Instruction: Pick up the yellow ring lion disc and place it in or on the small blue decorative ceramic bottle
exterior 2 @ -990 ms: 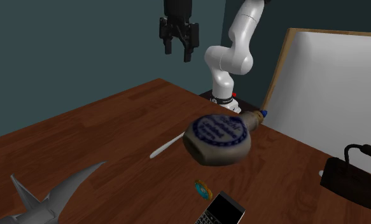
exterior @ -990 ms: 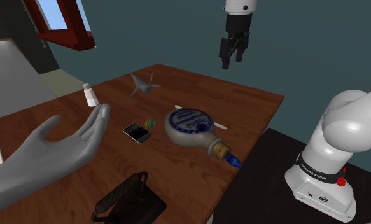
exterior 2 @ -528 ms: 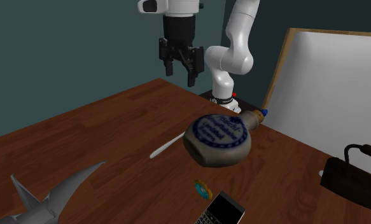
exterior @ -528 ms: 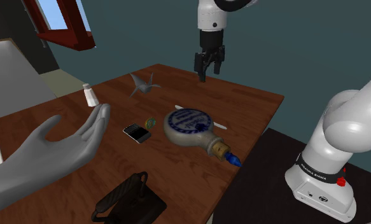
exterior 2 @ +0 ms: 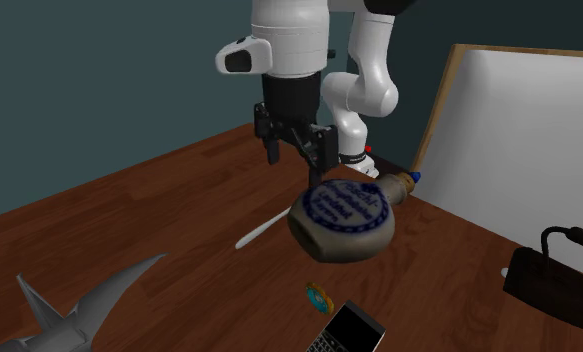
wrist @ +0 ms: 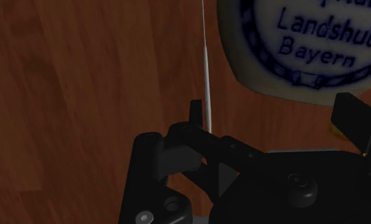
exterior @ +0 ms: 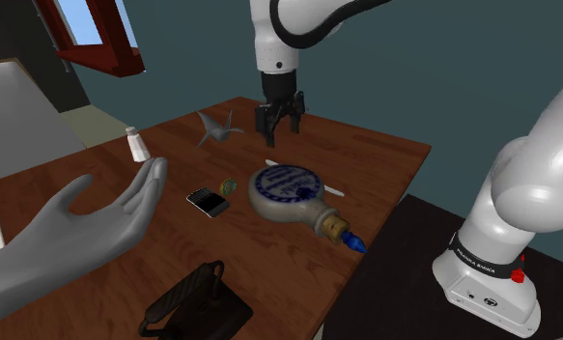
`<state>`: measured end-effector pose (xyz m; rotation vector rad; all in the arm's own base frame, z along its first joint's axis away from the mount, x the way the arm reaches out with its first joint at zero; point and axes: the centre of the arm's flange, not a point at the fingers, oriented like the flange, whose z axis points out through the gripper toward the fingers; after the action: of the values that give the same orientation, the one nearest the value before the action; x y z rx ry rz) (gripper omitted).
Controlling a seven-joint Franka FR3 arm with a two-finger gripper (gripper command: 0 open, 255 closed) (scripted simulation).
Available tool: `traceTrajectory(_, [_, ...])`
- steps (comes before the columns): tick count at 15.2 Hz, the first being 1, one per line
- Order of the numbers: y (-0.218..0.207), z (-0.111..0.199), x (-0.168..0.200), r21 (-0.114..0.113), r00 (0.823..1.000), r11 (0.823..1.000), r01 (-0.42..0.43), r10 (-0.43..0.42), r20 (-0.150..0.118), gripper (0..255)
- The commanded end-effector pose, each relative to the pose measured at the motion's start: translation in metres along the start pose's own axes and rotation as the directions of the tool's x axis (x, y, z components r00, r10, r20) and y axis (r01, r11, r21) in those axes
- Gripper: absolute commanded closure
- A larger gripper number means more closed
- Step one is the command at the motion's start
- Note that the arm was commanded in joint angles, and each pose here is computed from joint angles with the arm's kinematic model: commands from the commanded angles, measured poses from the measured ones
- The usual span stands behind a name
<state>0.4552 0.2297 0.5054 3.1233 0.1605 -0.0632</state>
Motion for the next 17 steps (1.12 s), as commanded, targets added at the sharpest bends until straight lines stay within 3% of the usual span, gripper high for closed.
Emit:
traceTrajectory(1, [-0.021,0.011,0.017,0.004,1.0,1.0,0.006,-0.006,0.009,0])
traceTrajectory(12, [-0.129,0.07,0.092,0.024,0.997,0.999,0.043,-0.044,0.056,0])
traceTrajectory(17, [-0.129,0.096,0.091,0.024,0.997,0.999,0.043,-0.044,0.056,0])
